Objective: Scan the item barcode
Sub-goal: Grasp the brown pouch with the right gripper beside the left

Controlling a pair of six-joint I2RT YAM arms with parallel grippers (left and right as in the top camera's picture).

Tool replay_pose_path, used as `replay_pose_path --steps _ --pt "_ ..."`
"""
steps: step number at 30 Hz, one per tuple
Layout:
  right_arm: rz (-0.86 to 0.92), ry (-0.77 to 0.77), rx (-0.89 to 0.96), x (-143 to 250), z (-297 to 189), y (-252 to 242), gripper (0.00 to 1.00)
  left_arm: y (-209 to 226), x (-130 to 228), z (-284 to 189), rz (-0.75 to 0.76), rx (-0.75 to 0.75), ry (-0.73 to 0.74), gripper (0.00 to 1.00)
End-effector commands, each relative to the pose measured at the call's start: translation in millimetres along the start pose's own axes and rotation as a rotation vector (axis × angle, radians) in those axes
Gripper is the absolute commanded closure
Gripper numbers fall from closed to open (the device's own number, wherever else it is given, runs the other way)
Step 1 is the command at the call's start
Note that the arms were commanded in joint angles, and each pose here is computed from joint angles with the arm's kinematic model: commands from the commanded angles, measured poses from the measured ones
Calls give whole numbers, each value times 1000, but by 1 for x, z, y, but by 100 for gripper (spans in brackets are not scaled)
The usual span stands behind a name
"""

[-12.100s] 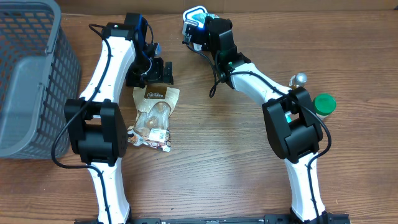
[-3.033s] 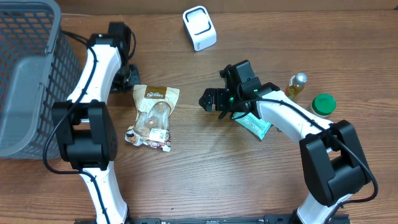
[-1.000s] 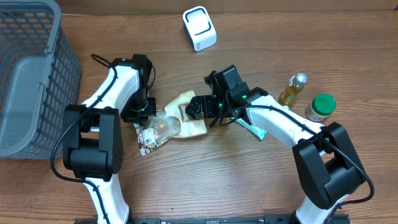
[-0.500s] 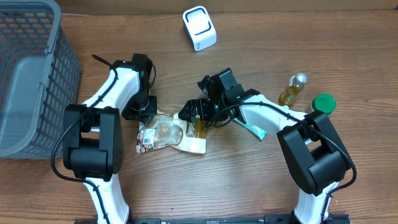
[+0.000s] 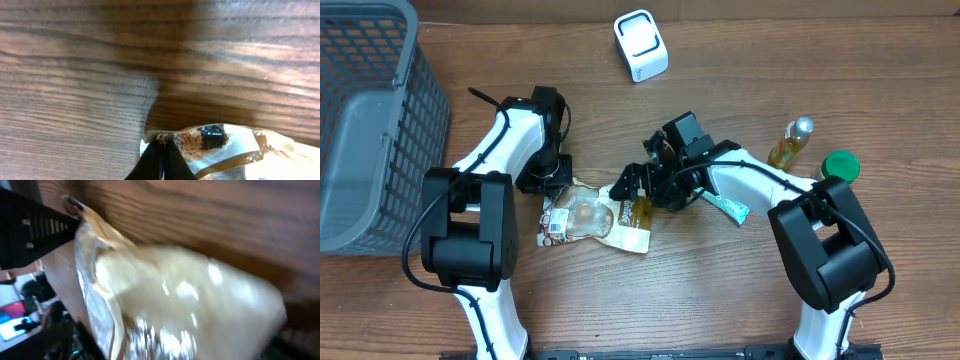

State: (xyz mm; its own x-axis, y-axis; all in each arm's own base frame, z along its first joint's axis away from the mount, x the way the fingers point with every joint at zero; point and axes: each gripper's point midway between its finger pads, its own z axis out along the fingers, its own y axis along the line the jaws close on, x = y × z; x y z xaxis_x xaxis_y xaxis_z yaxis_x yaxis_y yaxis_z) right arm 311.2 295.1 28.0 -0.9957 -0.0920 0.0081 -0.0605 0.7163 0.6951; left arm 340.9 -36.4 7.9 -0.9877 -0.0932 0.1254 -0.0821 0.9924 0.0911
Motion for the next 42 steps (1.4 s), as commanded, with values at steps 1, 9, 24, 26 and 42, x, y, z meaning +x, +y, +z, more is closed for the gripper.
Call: replay_pose_path --steps 1,9,24,26,42 --pt "150 70 80 18 2 -35 0 0 5 -2 22 0 7 96" --pt "180 131 86 35 3 -33 0 -1 5 -2 22 7 8 96" --pt "183 65 31 21 19 -7 1 -1 5 -2 18 7 9 96" --pt "160 62 22 21 23 -1 1 -1 5 -2 18 7 9 96" --pt "-12 15 -50 16 39 33 48 -1 5 -2 18 7 8 95"
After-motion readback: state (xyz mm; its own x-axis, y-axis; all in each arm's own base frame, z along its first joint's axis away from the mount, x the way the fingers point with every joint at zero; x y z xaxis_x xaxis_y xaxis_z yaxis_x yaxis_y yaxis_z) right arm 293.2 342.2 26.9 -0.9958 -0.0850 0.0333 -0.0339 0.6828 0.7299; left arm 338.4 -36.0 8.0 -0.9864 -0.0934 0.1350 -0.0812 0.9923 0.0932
